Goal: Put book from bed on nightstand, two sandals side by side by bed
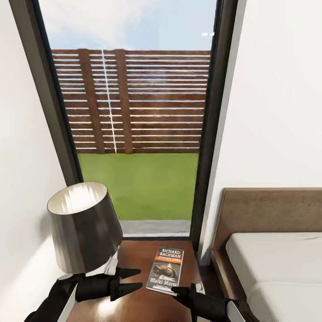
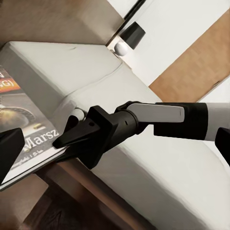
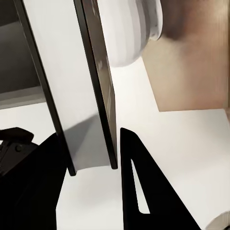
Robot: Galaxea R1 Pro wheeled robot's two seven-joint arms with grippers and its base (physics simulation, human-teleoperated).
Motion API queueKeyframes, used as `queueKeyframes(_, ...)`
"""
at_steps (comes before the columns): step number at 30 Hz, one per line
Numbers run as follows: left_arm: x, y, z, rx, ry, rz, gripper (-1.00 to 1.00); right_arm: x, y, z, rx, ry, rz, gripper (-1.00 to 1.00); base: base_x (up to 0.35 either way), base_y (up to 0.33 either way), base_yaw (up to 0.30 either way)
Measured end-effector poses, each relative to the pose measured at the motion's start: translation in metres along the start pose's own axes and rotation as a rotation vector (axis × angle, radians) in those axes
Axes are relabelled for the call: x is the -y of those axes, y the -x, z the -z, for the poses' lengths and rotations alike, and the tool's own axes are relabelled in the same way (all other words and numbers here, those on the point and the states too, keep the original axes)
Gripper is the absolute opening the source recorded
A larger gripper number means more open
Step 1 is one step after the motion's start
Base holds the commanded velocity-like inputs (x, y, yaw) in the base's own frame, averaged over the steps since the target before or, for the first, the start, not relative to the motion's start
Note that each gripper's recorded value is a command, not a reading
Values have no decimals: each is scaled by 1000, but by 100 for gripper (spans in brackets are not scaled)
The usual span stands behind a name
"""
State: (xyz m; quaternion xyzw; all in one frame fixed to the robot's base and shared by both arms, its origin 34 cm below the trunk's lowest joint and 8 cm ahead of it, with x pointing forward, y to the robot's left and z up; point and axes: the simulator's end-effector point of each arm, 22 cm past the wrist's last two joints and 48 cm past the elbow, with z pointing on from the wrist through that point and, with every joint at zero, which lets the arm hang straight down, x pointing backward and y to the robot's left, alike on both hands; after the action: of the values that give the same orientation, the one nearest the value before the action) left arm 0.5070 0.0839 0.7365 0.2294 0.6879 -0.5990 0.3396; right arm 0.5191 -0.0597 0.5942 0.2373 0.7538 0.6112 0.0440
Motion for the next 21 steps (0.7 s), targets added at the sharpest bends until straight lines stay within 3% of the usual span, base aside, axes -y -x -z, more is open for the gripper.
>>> queueKeyframes(21, -25, -37, -1, 0, 7, 1, 100, 42, 3, -8, 0, -1, 1, -100, 0, 0, 0)
